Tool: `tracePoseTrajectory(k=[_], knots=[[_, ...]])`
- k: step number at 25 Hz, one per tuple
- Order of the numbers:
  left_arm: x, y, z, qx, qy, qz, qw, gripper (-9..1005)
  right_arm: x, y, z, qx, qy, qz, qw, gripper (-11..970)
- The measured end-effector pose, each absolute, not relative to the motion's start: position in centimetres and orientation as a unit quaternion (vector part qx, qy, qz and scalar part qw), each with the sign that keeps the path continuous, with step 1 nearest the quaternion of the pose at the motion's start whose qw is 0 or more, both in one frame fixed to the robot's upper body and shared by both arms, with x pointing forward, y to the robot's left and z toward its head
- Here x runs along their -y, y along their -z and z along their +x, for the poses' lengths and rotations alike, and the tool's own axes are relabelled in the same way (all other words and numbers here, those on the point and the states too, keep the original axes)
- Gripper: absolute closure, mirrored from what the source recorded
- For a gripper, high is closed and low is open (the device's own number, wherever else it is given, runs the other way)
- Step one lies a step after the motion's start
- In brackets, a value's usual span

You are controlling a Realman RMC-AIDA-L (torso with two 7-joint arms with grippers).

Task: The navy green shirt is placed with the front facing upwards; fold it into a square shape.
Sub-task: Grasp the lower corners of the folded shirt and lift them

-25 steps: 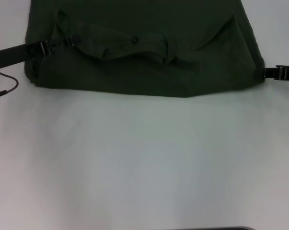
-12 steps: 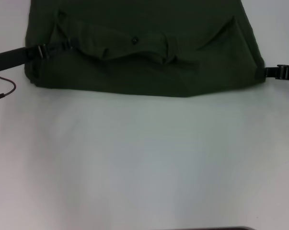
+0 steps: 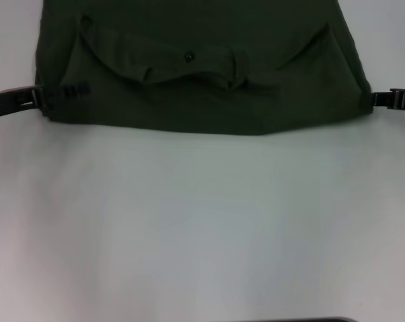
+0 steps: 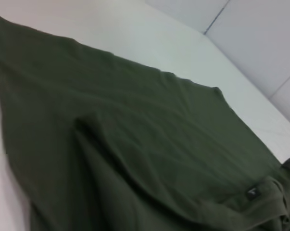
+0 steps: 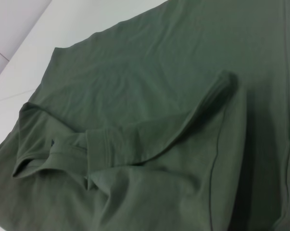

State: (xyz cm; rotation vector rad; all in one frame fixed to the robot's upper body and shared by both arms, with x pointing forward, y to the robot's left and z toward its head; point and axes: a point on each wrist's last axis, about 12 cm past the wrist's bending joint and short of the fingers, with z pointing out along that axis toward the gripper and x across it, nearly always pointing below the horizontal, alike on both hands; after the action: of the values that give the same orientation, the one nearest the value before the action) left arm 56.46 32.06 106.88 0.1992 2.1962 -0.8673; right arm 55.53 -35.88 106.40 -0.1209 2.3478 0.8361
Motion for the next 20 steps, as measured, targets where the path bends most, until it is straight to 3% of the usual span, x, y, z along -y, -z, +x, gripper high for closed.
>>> tracePoseTrajectory(k=[20], knots=[[-32.04,-105.93,56.79,-0.875,0.296,0.083,0.375,110,35.96,-106.52,55.76,-0.892,-0.314,-0.045,0.321,939]])
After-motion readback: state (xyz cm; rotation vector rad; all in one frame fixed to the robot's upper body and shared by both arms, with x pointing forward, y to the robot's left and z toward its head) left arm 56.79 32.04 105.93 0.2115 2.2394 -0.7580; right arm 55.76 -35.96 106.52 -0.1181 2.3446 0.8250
